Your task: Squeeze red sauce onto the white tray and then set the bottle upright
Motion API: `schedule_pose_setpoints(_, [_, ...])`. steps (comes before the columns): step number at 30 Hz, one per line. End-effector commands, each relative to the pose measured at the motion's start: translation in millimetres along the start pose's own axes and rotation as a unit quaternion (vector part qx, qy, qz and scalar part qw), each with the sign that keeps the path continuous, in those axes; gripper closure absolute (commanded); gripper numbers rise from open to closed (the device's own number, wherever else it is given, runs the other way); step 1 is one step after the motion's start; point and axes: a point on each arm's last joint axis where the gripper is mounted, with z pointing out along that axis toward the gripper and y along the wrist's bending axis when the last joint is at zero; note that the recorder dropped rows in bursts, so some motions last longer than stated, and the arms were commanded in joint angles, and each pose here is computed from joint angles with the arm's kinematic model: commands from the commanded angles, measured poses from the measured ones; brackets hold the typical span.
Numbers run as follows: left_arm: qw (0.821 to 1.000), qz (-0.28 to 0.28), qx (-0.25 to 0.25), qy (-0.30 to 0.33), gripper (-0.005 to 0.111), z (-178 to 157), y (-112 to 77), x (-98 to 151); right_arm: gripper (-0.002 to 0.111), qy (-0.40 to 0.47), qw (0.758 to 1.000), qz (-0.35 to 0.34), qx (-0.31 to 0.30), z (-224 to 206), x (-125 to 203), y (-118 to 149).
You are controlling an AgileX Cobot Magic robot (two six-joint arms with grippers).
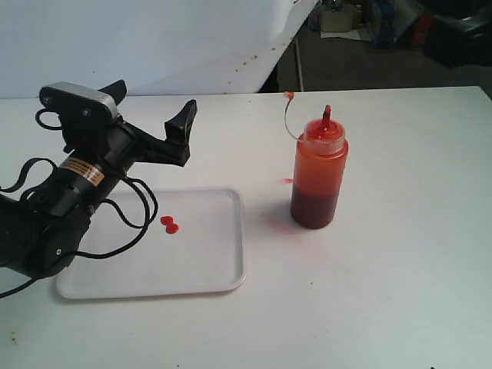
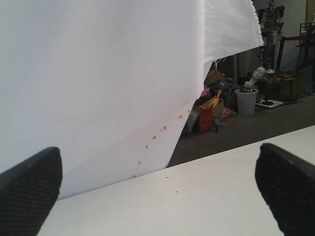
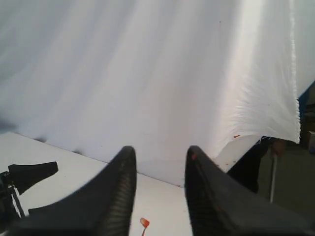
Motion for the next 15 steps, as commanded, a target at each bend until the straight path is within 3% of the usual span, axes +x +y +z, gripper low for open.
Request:
schedule_pose_setpoints(1, [1.0,0.002,0.004,-0.008,0.002,0.8,0.2,-1.5,0.102,0.023,0.999,-0.021,0.027,-20.0,-4.5,-4.6])
schedule_pose_setpoints(2, [1.0,0.002,0.004,-0.008,0.002,0.8,0.2,-1.5,0.108,0.023,0.999,-0.026,0.029,-23.0,-5.7,-4.9])
schedule_pose_setpoints(10, [1.0,0.002,0.003,-0.01,0.002,-0.3,0.4,-3.8,0.108,0.019,0.997,-0.045,0.052,-50.2,-15.2,-7.7])
schedule_pose_setpoints(15, [0.999,0.002,0.002,-0.033,0.002,-11.1,1.7,-23.7,0.108,0.023,0.997,-0.048,0.062,-60.1,-17.0,-9.1])
